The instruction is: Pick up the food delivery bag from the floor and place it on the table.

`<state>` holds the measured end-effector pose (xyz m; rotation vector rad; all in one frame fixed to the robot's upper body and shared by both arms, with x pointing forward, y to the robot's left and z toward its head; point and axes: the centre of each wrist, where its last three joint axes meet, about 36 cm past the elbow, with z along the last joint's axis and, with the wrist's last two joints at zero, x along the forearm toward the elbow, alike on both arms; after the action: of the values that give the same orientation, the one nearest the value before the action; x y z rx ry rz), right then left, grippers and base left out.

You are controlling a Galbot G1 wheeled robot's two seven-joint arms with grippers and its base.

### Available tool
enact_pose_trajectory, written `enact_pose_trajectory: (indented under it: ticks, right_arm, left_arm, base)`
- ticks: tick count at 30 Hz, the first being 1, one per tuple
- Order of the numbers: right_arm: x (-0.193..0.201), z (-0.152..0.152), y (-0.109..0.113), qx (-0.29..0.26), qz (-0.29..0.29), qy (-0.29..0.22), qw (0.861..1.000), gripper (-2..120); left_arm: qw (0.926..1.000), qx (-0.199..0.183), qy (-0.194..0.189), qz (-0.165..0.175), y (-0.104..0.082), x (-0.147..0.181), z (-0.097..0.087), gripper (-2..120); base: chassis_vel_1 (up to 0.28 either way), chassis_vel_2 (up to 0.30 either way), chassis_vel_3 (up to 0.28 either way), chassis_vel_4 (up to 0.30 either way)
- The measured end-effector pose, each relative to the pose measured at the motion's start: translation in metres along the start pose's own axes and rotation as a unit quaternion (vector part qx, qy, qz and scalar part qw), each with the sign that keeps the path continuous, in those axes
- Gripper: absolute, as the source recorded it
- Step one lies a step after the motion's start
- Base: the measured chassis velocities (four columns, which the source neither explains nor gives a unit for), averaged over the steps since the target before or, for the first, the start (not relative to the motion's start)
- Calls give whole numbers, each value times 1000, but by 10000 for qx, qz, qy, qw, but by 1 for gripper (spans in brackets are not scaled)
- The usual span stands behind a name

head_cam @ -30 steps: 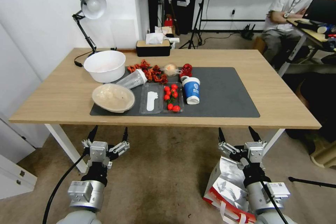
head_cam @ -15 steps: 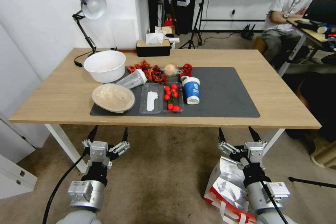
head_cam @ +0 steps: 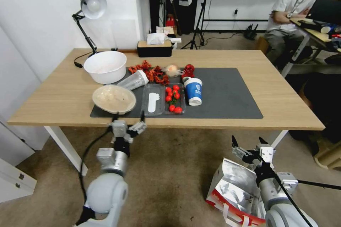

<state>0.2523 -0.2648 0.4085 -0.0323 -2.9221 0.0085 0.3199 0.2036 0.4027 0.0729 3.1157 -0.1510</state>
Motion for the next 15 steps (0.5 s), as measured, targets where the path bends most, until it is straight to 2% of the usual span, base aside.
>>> enact_pose_trajectory:
  ticks: [7,15]
  right_arm:
    - [5,0,2,118,-94,-63,9999,100]
    - [7,-1,1,138,-101,-96,9998,100]
  left_arm:
    - [9998,-109,-142,-42,11,8,1,100]
    - [9997,-157,-153,-89,15,14,1,100]
  base:
    - [0,0,0,0]
    - [0,0,0,0]
